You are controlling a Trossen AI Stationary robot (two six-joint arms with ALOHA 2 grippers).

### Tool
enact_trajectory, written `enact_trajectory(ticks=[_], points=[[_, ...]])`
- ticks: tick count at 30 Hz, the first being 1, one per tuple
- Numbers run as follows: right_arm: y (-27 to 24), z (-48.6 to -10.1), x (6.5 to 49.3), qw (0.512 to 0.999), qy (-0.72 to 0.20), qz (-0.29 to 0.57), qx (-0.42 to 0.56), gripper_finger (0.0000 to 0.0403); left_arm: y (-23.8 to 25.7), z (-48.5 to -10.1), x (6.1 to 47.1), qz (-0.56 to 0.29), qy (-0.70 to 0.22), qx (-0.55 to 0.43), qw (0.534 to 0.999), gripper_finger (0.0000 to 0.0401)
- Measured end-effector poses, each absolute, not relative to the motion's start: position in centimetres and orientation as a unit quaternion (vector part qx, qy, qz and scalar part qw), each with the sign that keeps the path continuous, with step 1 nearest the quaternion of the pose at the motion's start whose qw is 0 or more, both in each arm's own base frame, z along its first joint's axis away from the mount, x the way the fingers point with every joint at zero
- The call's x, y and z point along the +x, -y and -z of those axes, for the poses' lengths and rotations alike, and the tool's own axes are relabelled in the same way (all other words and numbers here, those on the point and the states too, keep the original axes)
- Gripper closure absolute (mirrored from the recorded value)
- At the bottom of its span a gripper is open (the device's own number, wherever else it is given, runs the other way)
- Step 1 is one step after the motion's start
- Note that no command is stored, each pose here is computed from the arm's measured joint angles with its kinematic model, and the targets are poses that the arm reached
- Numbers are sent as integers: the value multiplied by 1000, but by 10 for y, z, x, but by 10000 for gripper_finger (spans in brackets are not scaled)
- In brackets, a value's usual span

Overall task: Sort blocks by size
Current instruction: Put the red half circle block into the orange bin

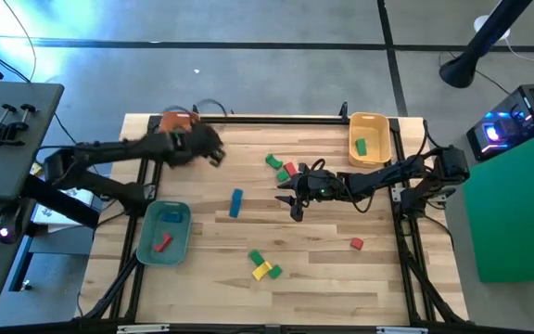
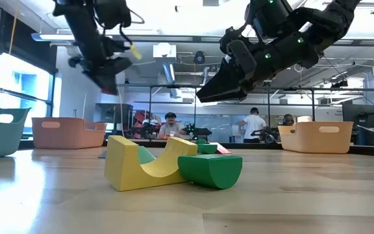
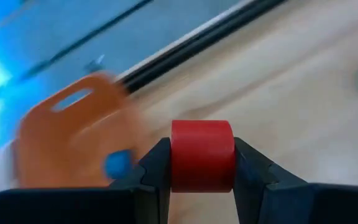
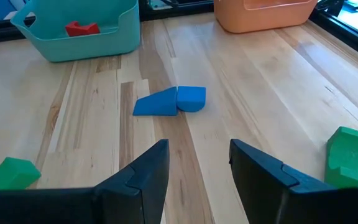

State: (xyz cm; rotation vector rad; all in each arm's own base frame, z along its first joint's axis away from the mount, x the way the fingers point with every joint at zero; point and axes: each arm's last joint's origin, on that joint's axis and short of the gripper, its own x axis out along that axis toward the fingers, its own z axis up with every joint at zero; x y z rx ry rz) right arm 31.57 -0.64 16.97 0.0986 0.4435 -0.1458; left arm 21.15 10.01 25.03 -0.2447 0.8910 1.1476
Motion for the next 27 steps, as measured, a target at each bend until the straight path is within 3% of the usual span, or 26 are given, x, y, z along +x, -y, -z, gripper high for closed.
enact_trajectory(ticks=[10, 15, 27], points=[[7, -170, 316, 973, -218, 71, 40, 238, -181, -212, 171, -567, -504, -202, 620, 308], [7, -170, 316, 972, -219, 71, 40, 238, -199, -197, 164, -572, -526, -210, 594, 305], [7, -170, 316, 972, -220, 71, 40, 238, -207, -188, 159, -557, -551, -214, 583, 240]])
